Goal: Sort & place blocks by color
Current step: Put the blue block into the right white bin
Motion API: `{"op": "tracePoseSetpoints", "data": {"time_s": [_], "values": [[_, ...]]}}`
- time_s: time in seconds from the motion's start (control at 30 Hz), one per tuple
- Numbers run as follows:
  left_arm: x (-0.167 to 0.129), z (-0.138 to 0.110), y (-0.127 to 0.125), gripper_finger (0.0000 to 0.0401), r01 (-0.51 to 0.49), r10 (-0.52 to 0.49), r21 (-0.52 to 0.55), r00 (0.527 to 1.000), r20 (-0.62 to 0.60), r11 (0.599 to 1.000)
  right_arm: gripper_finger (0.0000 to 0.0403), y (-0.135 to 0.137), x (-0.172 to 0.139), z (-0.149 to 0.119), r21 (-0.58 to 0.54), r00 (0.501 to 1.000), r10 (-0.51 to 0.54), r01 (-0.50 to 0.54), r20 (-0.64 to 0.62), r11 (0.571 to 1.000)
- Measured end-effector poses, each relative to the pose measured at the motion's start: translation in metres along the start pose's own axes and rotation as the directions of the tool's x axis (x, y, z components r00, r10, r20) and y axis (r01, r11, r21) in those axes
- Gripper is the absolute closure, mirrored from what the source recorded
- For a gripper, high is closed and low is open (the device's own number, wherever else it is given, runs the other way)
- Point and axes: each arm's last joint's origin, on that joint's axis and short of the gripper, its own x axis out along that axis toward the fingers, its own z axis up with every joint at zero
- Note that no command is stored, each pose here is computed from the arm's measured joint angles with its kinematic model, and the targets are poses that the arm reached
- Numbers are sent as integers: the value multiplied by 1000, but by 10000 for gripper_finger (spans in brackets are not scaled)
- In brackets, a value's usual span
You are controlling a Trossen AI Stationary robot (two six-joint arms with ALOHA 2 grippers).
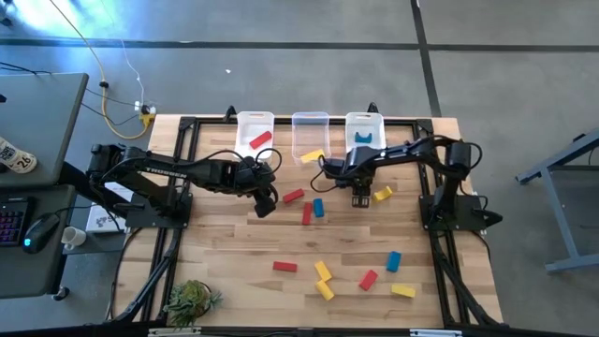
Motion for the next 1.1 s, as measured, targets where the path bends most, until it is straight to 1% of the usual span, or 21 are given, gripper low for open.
{"op": "tracePoseSetpoints", "data": {"time_s": [0.27,0.53,0.63,0.7,0.8,0.93,1.03,1.1], "values": [[0,0,0,300,1,-1,0,1000,3,1000,297,8,-28,-8,34,992,-32,28,121,999],[0,0,0,298,-1,1,26,1000,-2,1000,297,3,-56,-22,96,968,-99,78,231,992],[0,0,1,287,-2,2,5,1000,-4,1000,297,0,-65,-27,119,955,-130,101,266,988],[0,0,1,272,-5,5,0,1000,-6,1000,297,-3,-71,-31,146,945,-153,115,287,983],[0,-1,2,243,-7,7,-1,1000,-10,1000,297,-9,-79,-37,205,927,-211,152,310,967],[0,4,0,206,3,-3,-15,999,40,1000,297,-21,-86,-42,314,888,-324,221,327,923],[0,8,-1,191,29,-27,-27,997,70,999,297,-33,-88,-43,389,862,-384,246,330,888],[0,9,-2,188,38,-35,-30,996,84,999,297,-43,-88,-42,432,849,-406,242,340,869]]}}
